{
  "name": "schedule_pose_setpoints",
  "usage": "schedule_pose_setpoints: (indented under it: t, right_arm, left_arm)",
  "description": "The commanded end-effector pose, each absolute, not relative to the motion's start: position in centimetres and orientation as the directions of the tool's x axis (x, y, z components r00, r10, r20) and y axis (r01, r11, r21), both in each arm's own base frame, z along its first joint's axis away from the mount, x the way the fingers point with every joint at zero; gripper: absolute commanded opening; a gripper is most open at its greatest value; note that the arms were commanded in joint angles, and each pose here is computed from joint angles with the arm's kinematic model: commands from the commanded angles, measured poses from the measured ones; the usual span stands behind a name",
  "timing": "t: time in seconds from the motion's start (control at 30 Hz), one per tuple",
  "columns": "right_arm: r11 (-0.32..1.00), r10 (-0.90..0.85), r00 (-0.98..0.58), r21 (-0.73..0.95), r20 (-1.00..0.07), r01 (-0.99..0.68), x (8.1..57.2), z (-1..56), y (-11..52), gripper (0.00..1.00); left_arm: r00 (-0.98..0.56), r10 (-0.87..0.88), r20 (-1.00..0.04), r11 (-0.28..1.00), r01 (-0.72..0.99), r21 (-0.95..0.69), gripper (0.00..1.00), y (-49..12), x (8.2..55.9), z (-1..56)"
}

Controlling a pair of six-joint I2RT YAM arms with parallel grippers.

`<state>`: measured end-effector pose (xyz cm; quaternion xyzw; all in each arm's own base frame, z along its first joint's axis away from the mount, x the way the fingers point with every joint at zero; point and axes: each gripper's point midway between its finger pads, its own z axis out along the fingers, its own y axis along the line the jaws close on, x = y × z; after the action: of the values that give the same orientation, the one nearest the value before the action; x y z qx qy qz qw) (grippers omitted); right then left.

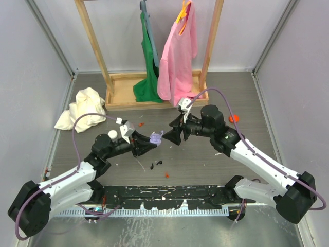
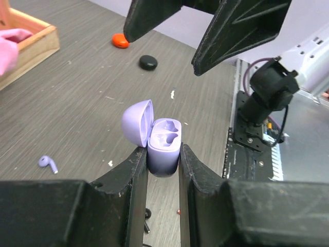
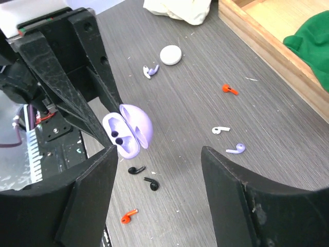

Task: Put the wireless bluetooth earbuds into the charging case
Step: Open the charging case, then pick up the earbud from the center of the board.

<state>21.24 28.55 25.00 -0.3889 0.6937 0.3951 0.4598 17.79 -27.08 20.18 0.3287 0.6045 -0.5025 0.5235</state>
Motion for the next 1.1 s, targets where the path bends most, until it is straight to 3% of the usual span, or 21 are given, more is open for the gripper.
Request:
schedule_pose_setpoints:
  t: [0.0, 0.17, 0.37, 0.53, 0.77, 1.07]
  right_arm:
    - [0.436, -0.017, -0.163, 0.139, -0.987, -0.889, 23.0, 27.4, 28.7, 0.73]
    - [0.554, 0.029, -0.178, 0.164, -0.984, -0.816, 25.2, 24.7, 27.8, 0.78]
    - [0.737, -0.060, -0.289, 0.152, -0.956, -0.659, 29.7, 20.5, 26.5, 0.78]
    - [0.770, -0.130, -0.385, 0.152, -0.914, -0.620, 31.7, 17.1, 27.5, 0.76]
    - [0.782, -0.213, -0.463, 0.134, -0.861, -0.609, 33.8, 13.2, 29.0, 0.64]
    - [0.793, -0.304, -0.543, 0.109, -0.783, -0.600, 35.1, 8.7, 30.9, 0.58]
  left_arm:
    - [-0.105, -0.214, -0.971, 0.384, 0.905, -0.182, 0.00, -25.9, 19.3, 22.2]
    - [-0.041, -0.176, -0.983, 0.465, 0.877, -0.120, 0.00, -24.5, 19.9, 20.8]
    - [0.031, -0.157, -0.987, 0.564, 0.824, -0.064, 0.00, -22.7, 20.8, 20.5]
    - [0.058, -0.138, -0.989, 0.612, 0.790, -0.039, 0.00, -21.5, 20.9, 20.3]
    - [0.103, -0.110, -0.989, 0.660, 0.751, 0.005, 0.00, -20.5, 21.4, 19.7]
    - [0.112, -0.106, -0.988, 0.684, 0.729, 0.009, 0.00, -20.0, 21.6, 19.7]
